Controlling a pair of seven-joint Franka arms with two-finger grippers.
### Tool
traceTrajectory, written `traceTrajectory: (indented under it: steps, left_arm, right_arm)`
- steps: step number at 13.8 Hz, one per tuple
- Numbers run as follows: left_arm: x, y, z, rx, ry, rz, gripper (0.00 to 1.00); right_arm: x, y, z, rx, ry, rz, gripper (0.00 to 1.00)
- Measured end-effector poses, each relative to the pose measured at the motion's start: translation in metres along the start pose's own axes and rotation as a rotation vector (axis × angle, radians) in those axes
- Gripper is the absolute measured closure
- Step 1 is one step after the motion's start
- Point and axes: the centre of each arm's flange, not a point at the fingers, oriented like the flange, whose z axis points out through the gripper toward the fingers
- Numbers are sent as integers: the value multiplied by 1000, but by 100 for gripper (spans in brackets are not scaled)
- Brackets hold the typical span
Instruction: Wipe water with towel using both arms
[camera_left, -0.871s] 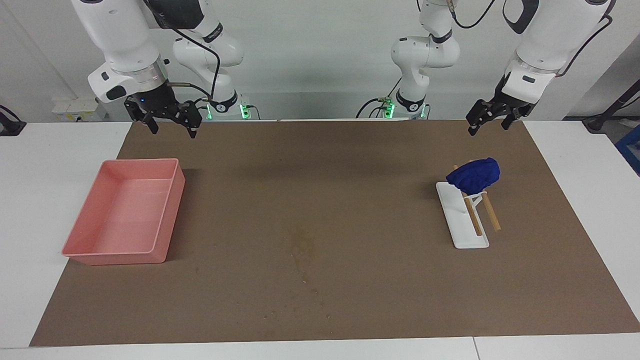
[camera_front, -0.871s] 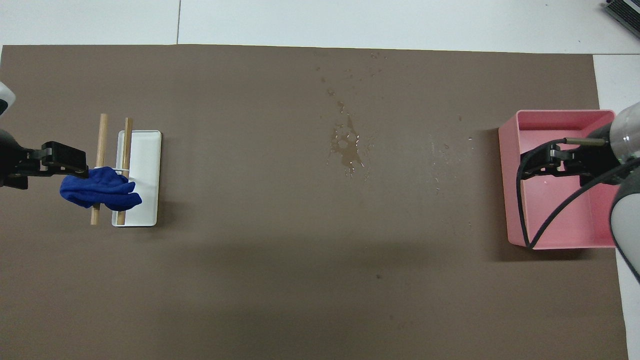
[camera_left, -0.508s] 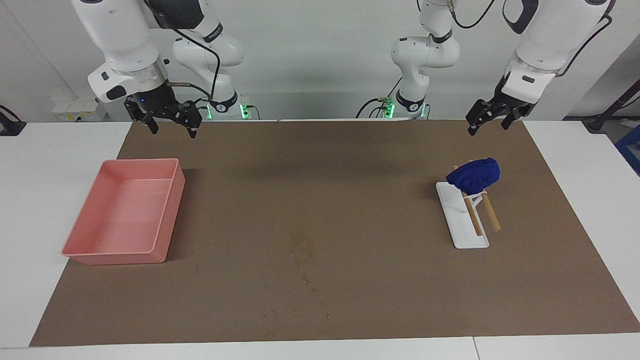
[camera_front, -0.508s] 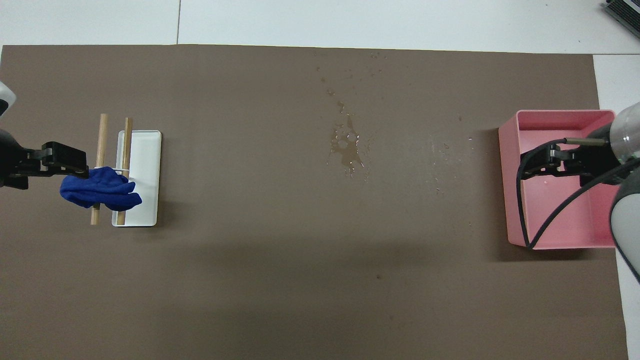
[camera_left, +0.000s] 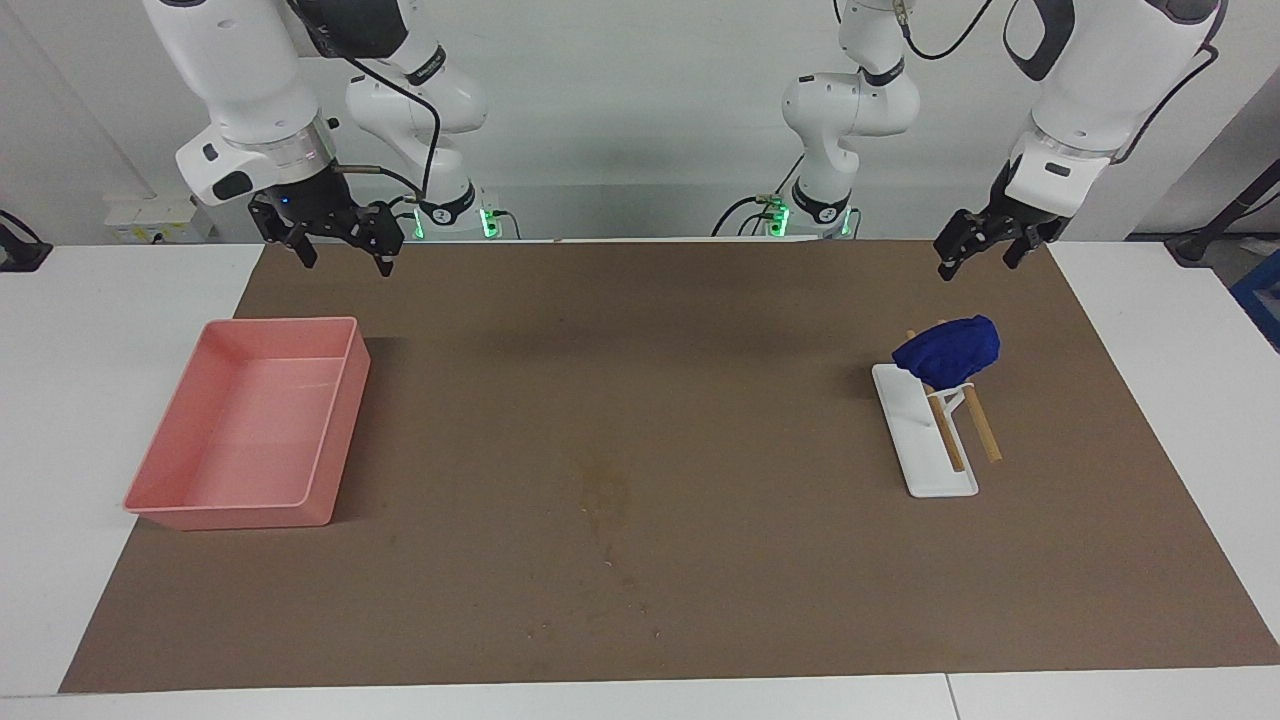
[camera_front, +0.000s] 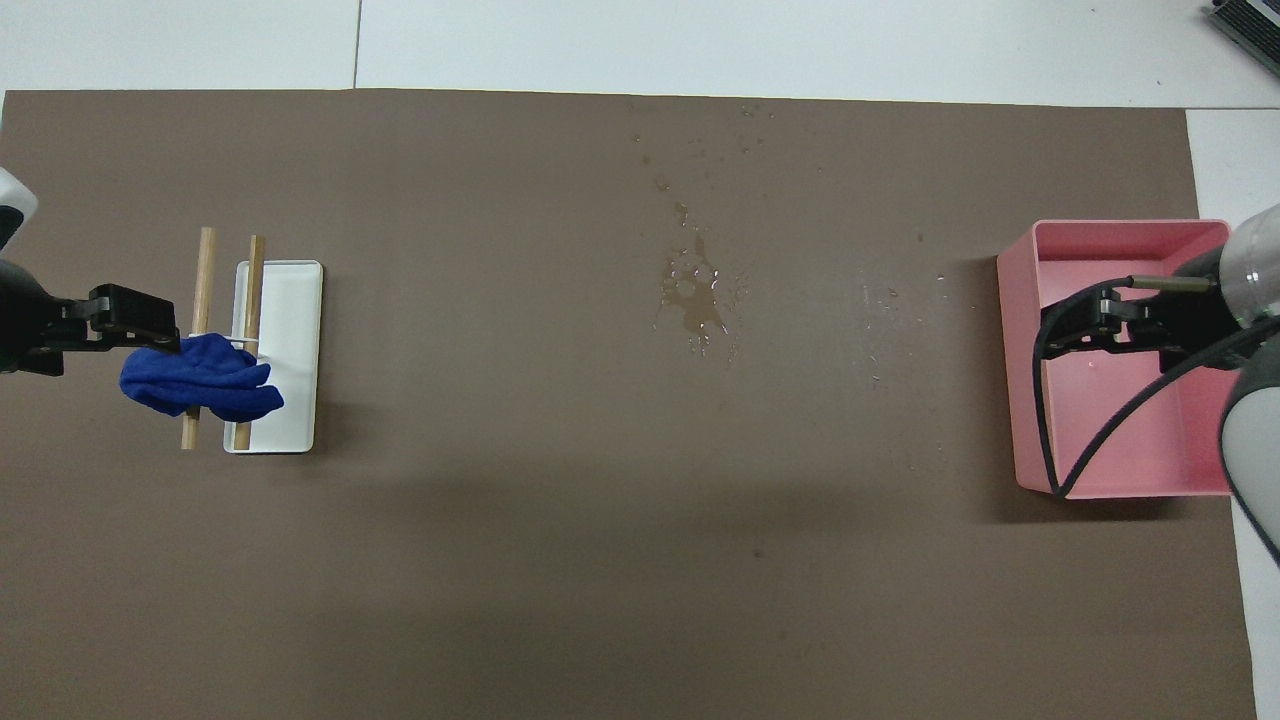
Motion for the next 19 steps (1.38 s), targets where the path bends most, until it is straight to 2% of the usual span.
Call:
traceTrajectory:
  steps: [4,7,9,13,18,19]
  left_arm:
    - [9,-37,26,-8,40,-68,0]
    - [12,-53,46,-8,46,-98,0]
    - [11,-60,73,-8,41,-138,0]
    - [-2,-68,149,-4,7,-356,0]
    - [0,-69,149,-30,39,-525,0]
    - [0,-68,149,-42,36,-569,11]
  right_arm:
    - [0,0,0,0,0,0,0]
    - [0,0,0,0,0,0,0]
    - [0,0,0,0,0,0,0]
    - [0,0,0,0,0,0,0]
    - [0,0,0,0,0,0,0]
    - [0,0,0,0,0,0,0]
